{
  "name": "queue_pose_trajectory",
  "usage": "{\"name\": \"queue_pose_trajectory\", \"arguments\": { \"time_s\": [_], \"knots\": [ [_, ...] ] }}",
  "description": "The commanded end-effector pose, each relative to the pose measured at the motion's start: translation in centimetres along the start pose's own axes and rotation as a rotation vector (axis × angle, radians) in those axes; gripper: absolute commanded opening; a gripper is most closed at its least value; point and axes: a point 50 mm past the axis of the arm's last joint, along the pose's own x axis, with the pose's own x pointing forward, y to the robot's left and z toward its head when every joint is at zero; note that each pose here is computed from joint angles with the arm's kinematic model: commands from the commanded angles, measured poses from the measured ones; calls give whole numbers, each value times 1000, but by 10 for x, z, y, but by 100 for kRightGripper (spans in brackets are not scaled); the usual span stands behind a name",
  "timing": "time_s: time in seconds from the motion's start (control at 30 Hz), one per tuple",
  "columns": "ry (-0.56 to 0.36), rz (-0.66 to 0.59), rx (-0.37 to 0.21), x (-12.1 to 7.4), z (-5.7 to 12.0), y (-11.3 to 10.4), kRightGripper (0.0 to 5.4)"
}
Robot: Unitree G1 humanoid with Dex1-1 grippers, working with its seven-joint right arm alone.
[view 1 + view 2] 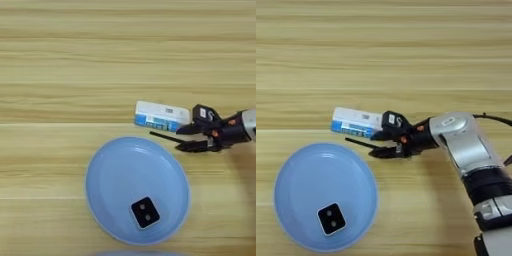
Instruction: Move the objects on the table
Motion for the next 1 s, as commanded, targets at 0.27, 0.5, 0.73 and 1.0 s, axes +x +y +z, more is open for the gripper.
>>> {"name": "queue_pose_trajectory", "arguments": {
  "time_s": [0.27,0.5,0.73,1.0],
  "knots": [
    [-178,-71,-232,-52,77,-1,352],
    [-223,-65,-268,-58,92,5,421],
    [-250,60,-315,-47,98,27,489],
    [-247,157,-348,-39,102,42,537]
  ]
}}
